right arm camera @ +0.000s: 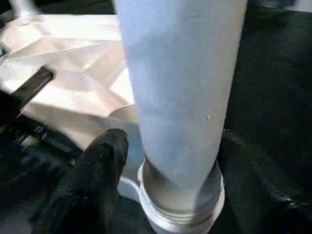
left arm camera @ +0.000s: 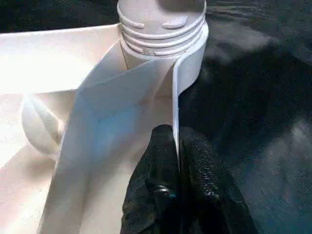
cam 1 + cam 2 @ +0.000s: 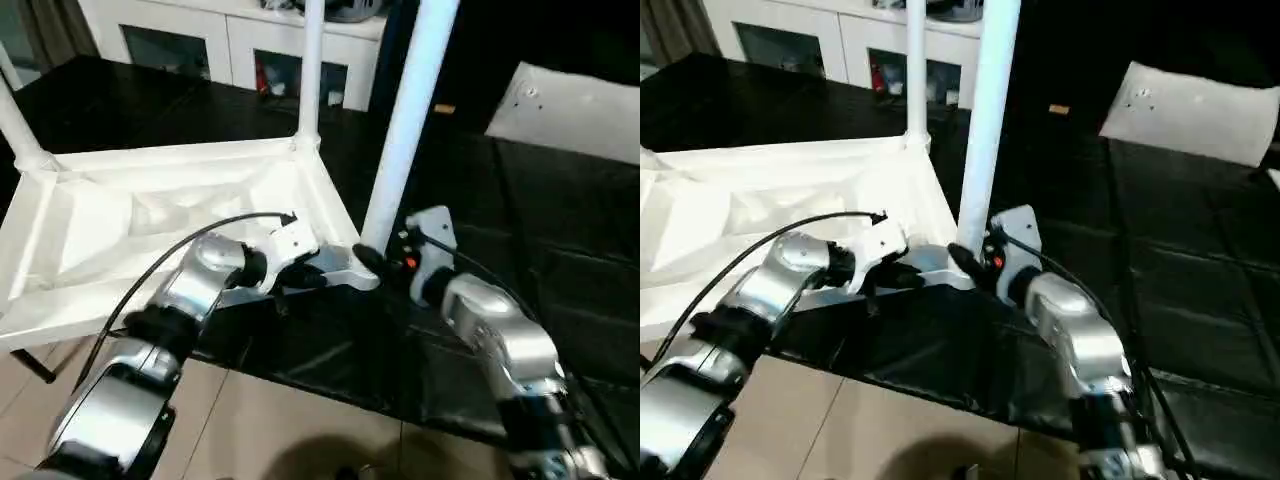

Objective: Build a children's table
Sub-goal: Rotate leg to tighten

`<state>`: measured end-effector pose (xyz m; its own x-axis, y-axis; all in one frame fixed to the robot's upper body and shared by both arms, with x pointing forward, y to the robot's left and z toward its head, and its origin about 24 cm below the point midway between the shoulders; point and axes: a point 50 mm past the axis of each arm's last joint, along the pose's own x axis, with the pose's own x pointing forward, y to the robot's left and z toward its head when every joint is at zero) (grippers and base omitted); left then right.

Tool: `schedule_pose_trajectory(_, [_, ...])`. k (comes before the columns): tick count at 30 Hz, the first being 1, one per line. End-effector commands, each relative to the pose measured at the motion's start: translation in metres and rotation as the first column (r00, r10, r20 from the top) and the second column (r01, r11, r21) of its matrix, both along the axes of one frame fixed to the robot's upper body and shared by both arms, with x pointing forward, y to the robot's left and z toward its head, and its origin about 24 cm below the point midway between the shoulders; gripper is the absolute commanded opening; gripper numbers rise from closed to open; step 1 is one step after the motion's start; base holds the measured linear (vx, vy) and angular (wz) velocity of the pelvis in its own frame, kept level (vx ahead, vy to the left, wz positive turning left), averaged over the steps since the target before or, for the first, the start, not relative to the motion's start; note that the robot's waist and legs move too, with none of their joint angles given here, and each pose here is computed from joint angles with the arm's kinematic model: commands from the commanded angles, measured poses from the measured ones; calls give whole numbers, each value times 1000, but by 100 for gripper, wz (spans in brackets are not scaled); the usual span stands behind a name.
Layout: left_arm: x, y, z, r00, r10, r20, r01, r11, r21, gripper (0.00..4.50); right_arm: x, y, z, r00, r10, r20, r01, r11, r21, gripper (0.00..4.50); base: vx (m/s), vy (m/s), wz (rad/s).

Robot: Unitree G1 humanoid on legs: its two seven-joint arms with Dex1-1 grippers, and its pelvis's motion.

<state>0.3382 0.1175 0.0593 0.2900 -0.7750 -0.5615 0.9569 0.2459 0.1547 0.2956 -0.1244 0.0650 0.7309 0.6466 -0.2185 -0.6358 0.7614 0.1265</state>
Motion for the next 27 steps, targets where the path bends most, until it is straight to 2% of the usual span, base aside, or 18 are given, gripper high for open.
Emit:
schedule_pose_trajectory(1, [-1, -3, 9, 997, -51, 52, 53, 998, -42, 0, -10, 10, 5, 988, 152, 31, -153, 988, 21, 347, 0, 0, 0])
schedule_pose_trajectory(5, [-11, 3, 4, 985, -170, 19, 170, 985, -20, 0, -19, -16, 8, 970, 238, 51, -237, 971, -17, 382, 0, 0, 0])
schedule_pose_trajectory(9, [-16, 6, 3, 974, -225, -4, 224, 974, -18, 0, -25, -27, 10, 949, 312, 52, -311, 950, -36, 413, 0, 0, 0])
schedule_pose_trajectory(12, [-22, 9, 2, 950, -309, -34, 309, 951, -6, 0, -32, -37, 13, 908, 418, 32, -416, 908, -45, 432, 0, 0, 0])
schedule_pose_trajectory(17, [-29, 11, 2, 913, -404, -66, 405, 914, 10, 0, -35, -44, 16, 849, 528, 7, -526, 847, -71, 432, 0, 0, 0])
schedule_pose_trajectory(19, [-35, 9, 3, 880, -467, -88, 469, 883, 3, 0, -37, -45, 16, 798, 602, -17, -602, 796, -64, 432, 0, 0, 0])
schedule_pose_trajectory(24, [-39, 6, 3, 849, -519, -99, 523, 852, 14, 0, -40, -44, 15, 752, 658, -49, -660, 750, -45, 386, 0, 0, 0])
schedule_pose_trajectory(25, [-40, 5, 3, 833, -544, -102, 549, 836, 22, 0, -41, -43, 14, 725, 685, -70, -688, 724, -42, 374, 0, 0, 0])
schedule_pose_trajectory(27, [-41, 4, 3, 825, -555, -104, 560, 828, 26, 0, -41, -43, 13, 715, 695, -76, -698, 715, -43, 356, 0, 0, 0])
